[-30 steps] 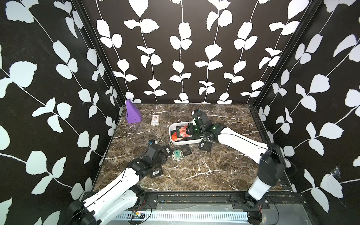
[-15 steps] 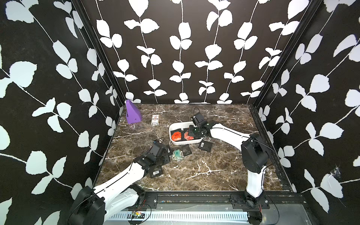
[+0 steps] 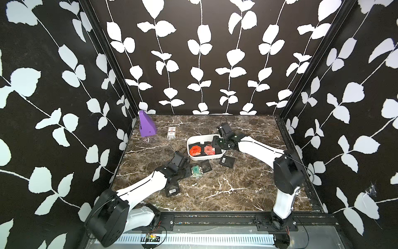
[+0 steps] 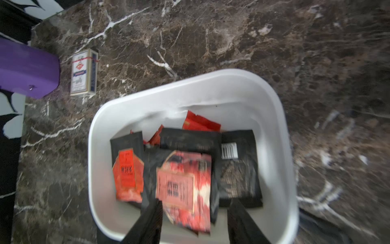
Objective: Put the tea bags into the storage box
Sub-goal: Place the tea bag in the storage box, then pick up the tea bag from the center of the board.
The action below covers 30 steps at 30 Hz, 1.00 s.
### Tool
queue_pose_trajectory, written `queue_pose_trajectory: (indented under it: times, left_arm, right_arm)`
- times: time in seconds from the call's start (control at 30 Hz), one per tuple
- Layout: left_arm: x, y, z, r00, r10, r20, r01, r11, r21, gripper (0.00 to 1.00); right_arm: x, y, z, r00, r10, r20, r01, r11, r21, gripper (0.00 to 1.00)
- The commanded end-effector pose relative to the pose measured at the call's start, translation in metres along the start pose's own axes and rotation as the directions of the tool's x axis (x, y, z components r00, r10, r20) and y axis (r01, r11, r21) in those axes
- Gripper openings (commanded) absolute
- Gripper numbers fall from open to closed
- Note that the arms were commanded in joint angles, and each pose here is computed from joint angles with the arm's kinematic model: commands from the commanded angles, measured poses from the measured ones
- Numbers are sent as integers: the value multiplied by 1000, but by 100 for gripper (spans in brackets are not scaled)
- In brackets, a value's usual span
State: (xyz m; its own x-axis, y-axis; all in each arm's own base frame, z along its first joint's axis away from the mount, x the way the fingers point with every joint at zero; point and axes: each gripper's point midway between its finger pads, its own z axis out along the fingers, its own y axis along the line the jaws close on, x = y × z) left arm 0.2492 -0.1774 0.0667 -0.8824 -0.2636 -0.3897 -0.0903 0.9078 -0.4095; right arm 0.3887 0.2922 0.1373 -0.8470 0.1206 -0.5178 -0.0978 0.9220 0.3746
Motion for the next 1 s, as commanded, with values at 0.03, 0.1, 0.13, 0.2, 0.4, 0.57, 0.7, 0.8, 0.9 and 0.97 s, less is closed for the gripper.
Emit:
queue_pose_trajectory:
  times: [0.03, 0.1, 0.13, 0.2, 0.4, 0.57, 0.7, 0.8, 0.9, 0.97]
  left_arm:
    - [-12, -15, 7, 1000, 3, 3, -3, 999, 32, 0]
    - [-12, -18, 15, 1000, -12, -4, 12, 999, 47, 0]
    - [-12, -18, 19, 1000, -20, -9, 20, 999, 45, 0]
    - [-12, -17, 26, 999, -31, -22, 32, 999, 42, 0]
    - [-14, -17, 39, 999, -44, -33, 45, 998, 45, 0]
    - [-16, -18, 44, 999, -45, -27, 46, 998, 43, 0]
    - [-17, -13, 48, 998, -47, -30, 48, 999, 24, 0]
    - [-14, -11, 51, 998, -53, -38, 54, 998, 22, 0]
    - [-12, -9, 54, 997, -57, -42, 58, 998, 17, 0]
    - [-11, -8, 55, 997, -58, -46, 58, 998, 11, 0]
  right_arm:
    - [17, 9, -41, 997, -49, 54, 53, 996, -74, 51]
    - [36, 18, -56, 997, -47, 57, 54, 990, -127, 49]
    - [47, 23, -59, 997, -53, 48, 59, 987, -149, 48]
    - [72, 31, -62, 998, -60, 20, 62, 983, -173, 45]
    - [122, 55, -43, 999, -39, -26, 31, 971, -237, 42]
    - [145, 67, -9, 997, -23, -72, 4, 967, -256, 37]
    - [154, 71, 14, 995, -8, -96, -17, 966, -256, 31]
    - [153, 69, 22, 996, -8, -88, -14, 971, -239, 29]
    - [153, 62, 29, 997, -6, -81, -10, 980, -200, 29]
    - [153, 60, 31, 997, -4, -78, -11, 982, -186, 29]
